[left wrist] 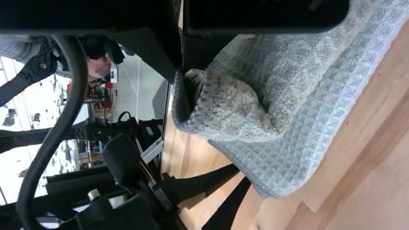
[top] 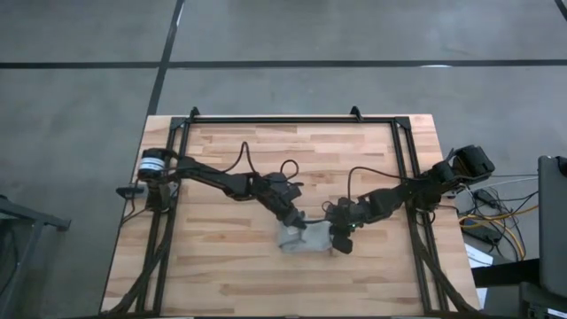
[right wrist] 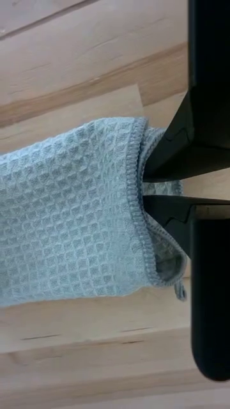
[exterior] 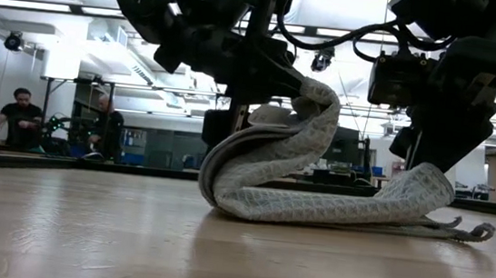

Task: Fold microfiber towels
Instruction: Fold the microfiber cloth on the table

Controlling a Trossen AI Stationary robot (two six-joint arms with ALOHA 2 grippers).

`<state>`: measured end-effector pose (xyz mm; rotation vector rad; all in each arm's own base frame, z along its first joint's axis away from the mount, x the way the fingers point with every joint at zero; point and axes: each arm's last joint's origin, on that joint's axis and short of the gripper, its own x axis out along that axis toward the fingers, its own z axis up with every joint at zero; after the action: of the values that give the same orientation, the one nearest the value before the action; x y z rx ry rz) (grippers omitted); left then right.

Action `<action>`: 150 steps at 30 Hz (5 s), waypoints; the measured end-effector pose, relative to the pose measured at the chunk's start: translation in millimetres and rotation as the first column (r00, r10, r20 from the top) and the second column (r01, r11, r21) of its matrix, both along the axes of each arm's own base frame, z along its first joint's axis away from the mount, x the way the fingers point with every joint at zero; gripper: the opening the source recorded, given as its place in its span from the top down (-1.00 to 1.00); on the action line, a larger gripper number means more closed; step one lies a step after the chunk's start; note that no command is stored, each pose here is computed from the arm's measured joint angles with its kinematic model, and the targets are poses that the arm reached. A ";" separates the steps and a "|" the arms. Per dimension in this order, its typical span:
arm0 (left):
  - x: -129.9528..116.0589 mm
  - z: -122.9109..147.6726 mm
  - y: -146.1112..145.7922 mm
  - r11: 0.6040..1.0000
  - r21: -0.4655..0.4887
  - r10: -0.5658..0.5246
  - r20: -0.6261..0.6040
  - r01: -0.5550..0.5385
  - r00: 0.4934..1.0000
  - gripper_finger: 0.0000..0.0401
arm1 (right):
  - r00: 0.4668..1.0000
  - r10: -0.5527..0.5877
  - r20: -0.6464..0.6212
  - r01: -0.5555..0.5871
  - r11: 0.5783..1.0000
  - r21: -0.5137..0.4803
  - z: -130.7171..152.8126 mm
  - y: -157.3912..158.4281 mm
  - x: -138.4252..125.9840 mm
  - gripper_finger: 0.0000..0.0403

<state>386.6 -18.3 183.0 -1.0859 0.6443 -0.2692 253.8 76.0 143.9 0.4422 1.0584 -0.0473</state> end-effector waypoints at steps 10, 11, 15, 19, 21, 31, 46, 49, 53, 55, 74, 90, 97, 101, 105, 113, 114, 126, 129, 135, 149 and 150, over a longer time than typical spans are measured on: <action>6.1 -9.9 0.1 1.000 -0.022 -0.020 0.032 0.021 0.999 1.00 | 1.000 0.000 0.001 0.000 1.000 0.001 0.1 0.0 0.1 0.79; 7.0 -10.0 0.1 1.000 -0.022 -0.020 0.045 0.021 0.999 1.00 | 1.000 0.000 0.001 0.000 1.000 0.001 0.1 0.0 0.1 0.79; 8.6 -12.1 0.2 0.999 -0.030 -0.018 0.053 0.020 0.998 1.00 | 1.000 0.001 0.002 -0.001 1.000 0.001 0.1 0.1 0.1 0.79; 9.0 -14.6 0.6 0.999 -0.030 -0.018 0.046 0.019 0.999 1.00 | 1.000 0.001 0.001 -0.001 1.000 0.001 0.1 0.1 0.1 0.79; 9.0 -14.7 0.8 0.999 -0.028 -0.015 0.047 0.016 0.999 0.99 | 1.000 0.001 0.001 -0.001 1.000 0.001 0.1 0.1 0.1 0.79; 11.8 -6.7 1.9 1.000 0.005 -0.021 0.156 0.021 0.987 0.99 | 1.000 0.001 0.001 -0.001 1.000 0.001 0.1 0.1 0.1 0.79; 12.7 -6.5 4.0 0.999 0.024 0.027 0.164 -0.031 0.986 0.88 | 1.000 0.002 0.001 -0.002 1.000 0.001 0.1 0.1 0.1 0.79; 12.8 -6.4 4.3 0.998 0.040 0.031 0.172 -0.039 0.985 0.83 | 1.000 0.002 0.001 -0.002 1.000 0.001 0.1 0.1 0.1 0.79; 12.9 -6.6 4.3 0.998 0.050 0.027 0.178 -0.037 0.984 0.76 | 1.000 0.005 0.002 -0.005 1.000 -0.001 0.1 0.1 0.1 0.79; 12.9 -6.6 4.3 0.998 0.051 0.028 0.178 -0.037 0.984 0.71 | 1.000 0.005 0.002 -0.005 1.000 -0.001 0.1 0.1 0.1 0.79; 13.4 -6.6 5.5 0.996 0.032 0.074 0.162 -0.081 0.984 0.13 | 0.998 -0.026 -0.055 0.026 1.000 0.001 -2.5 -1.2 -4.2 0.79; 13.1 -7.4 5.1 0.998 0.020 0.064 0.146 -0.068 0.987 0.14 | 0.990 -0.140 -0.018 0.137 0.983 -0.125 14.1 -9.3 -15.6 0.79; 12.7 -7.6 10.4 0.998 0.007 0.059 0.137 -0.060 0.989 0.14 | 0.979 -0.153 0.133 0.171 0.976 -0.134 44.0 -14.2 -23.3 0.79; 12.8 -7.6 16.1 0.997 0.001 0.076 0.134 -0.077 0.988 0.14 | 0.972 -0.157 0.173 0.178 0.977 -0.113 49.1 -14.1 -22.4 0.79; 12.6 -8.3 22.9 0.995 0.002 0.095 0.126 -0.096 0.988 0.14 | 0.965 -0.143 0.218 0.170 0.979 -0.110 48.9 -13.8 -15.3 0.79; 10.9 -12.0 39.2 0.990 0.004 0.137 0.084 -0.138 0.987 0.14 | 0.959 -0.241 0.152 0.251 0.966 -0.055 35.5 -22.3 -7.6 0.79; 10.8 -12.0 39.3 0.991 0.003 0.135 0.083 -0.136 0.987 0.14 | 0.956 -0.255 0.147 0.265 0.963 -0.046 35.1 -22.9 -7.4 0.79; 10.5 -12.0 40.9 0.991 0.013 0.133 0.086 -0.135 0.987 0.14 | 0.885 -0.440 0.151 0.424 0.897 0.129 42.2 -22.6 -5.9 0.79; 10.4 -11.9 40.9 0.991 0.021 0.130 0.091 -0.132 0.987 0.14 | 0.876 -0.462 0.140 0.443 0.884 0.150 42.2 -22.5 -5.9 0.79; 10.3 -12.1 40.9 0.991 0.039 0.121 0.100 -0.126 0.988 0.14 | 0.851 -0.525 0.023 0.494 0.813 0.307 42.3 -19.3 -6.3 0.79; 10.1 -12.1 41.0 0.993 0.057 0.096 0.112 -0.103 0.989 0.14 | 0.839 -0.544 -0.022 0.514 0.778 0.361 42.2 -16.5 -6.1 0.47; 10.1 -12.1 41.0 0.993 0.057 0.096 0.112 -0.103 0.989 0.14 | 0.838 -0.545 -0.022 0.515 0.777 0.362 42.3 -16.5 -6.1 0.42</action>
<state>396.7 22.7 170.9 -1.0326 0.4959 -0.2193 247.7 59.6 186.2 1.0626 0.8278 -0.3446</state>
